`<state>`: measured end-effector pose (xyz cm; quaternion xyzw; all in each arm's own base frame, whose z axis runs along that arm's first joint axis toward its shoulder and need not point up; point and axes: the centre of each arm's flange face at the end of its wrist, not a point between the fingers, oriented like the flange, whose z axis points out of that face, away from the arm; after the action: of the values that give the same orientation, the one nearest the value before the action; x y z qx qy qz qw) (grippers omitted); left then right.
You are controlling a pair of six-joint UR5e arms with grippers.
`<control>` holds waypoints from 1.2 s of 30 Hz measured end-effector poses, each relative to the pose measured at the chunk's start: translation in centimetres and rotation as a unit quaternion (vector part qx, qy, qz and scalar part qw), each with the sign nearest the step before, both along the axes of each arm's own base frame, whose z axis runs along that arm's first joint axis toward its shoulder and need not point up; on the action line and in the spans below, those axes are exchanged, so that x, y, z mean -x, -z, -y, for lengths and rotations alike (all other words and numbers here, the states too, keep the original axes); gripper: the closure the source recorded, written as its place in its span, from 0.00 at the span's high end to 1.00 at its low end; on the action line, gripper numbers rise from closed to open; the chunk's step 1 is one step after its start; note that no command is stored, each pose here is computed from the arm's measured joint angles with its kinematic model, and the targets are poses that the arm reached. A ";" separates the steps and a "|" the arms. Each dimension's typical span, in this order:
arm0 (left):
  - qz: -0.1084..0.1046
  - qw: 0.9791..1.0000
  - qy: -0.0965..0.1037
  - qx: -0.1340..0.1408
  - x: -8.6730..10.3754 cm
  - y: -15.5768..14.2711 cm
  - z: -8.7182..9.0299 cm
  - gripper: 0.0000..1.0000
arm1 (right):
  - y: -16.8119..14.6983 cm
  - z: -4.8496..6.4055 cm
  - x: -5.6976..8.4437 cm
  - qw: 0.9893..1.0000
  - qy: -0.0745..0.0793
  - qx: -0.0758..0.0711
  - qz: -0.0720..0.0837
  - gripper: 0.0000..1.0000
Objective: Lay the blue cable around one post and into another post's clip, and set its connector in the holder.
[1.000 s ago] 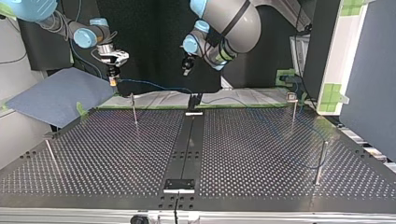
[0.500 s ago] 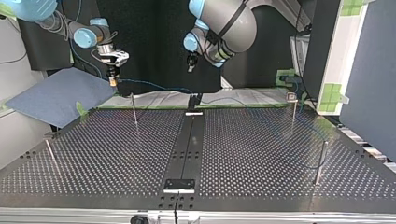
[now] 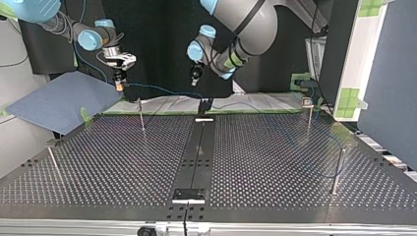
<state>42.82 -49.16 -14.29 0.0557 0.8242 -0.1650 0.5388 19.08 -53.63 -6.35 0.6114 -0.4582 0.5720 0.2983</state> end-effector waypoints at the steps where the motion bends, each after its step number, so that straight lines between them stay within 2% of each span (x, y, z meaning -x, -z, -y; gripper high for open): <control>1: 0.003 1.000 0.000 0.002 -0.2 -0.3 0.1 0.98 | 0.0 0.0 0.0 1.000 0.000 0.000 0.000 0.00; 5: 0.013 1.000 -0.001 0.010 -0.7 -0.9 0.4 0.98 | 0.0 0.0 0.0 1.000 0.000 0.000 0.000 0.00; 19: 0.018 1.000 -0.010 0.017 -2.5 -1.5 0.5 0.98 | 0.0 -0.1 -0.1 1.000 -0.001 -0.001 -0.001 0.00; 22: 0.016 1.000 -0.011 0.018 -2.9 -1.3 0.7 0.98 | 0.0 -0.1 -0.1 1.000 -0.001 -0.001 -0.001 0.00; 30: -0.009 1.000 -0.014 0.001 -3.2 1.5 0.8 0.98 | 0.0 -0.1 -0.1 1.000 -0.001 0.000 -0.001 0.00; 36: -0.004 1.000 -0.028 0.003 -5.0 1.4 1.2 0.98 | 0.0 -0.1 -0.1 1.000 -0.001 0.000 0.000 0.00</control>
<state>47.82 -50.31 -15.69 0.0305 0.8269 -0.1529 0.5404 19.22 -53.58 -6.35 0.6121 -0.4574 0.5724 0.2974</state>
